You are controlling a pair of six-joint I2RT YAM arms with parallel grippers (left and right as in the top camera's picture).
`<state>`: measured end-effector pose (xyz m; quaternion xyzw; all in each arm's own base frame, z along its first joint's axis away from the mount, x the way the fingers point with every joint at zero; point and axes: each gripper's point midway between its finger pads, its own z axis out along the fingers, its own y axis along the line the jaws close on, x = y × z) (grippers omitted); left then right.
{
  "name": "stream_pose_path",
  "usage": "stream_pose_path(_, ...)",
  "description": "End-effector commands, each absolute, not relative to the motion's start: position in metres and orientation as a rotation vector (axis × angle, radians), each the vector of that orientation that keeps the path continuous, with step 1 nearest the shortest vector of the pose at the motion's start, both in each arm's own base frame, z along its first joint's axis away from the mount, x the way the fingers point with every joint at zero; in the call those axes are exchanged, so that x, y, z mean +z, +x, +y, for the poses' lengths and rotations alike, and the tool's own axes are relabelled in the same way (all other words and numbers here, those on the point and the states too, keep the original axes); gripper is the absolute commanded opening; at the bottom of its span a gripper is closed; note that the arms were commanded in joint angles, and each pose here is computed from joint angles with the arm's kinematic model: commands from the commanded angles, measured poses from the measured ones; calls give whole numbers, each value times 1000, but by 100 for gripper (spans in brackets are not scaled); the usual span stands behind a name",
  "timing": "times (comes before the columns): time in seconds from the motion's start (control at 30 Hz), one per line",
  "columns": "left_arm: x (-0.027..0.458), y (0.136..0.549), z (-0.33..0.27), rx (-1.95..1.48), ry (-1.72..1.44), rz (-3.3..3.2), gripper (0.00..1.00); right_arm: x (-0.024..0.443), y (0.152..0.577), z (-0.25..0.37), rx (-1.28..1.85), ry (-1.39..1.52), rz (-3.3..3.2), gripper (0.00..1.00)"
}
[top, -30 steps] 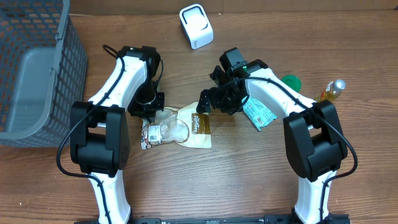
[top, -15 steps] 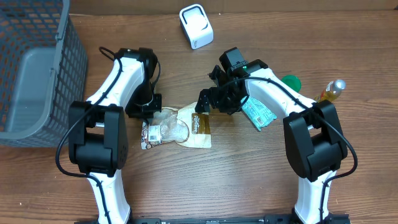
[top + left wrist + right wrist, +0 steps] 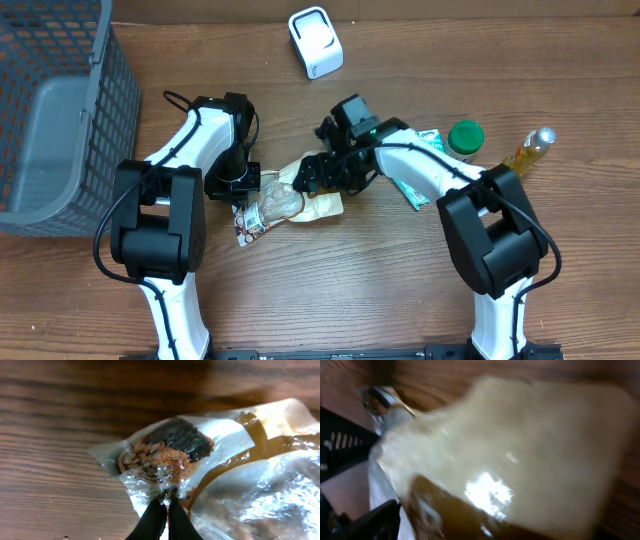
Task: Scan the item barcode
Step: 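Grasp the Pantree bag with the right gripper beside the left gripper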
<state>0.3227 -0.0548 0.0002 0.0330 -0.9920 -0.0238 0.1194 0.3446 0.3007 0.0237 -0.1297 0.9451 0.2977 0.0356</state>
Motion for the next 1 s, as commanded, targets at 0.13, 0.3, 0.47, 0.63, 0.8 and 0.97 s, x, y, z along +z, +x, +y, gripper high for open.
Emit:
stream_pose_path(0.13, -4, 325, -52, -84, 118, -2916, 4, 26, 326, 335, 1061, -440, 2848, 86)
stream_pose_path(0.3, -4, 325, -52, -81, 98, -2917, 4, 31, 330, 343, 1094, -403, 2825, 76)
stream_pose_path(0.47, -4, 326, -52, -80, 97, -2920, 4, 31, 335, 338, 1093, -377, 2827, 66)
stream_pose_path(0.63, -5, 328, -52, -78, 97, -2928, 4, 44, 332, 341, 1263, -387, 2802, 56)
stream_pose_path(0.8, -5, 328, -52, -78, 97, -2929, 5, 63, 335, 340, 1461, -396, 2737, 38)
stream_pose_path(0.97, -5, 328, -53, -75, 98, -2929, 5, 62, 340, 334, 1457, -369, 2740, 35)
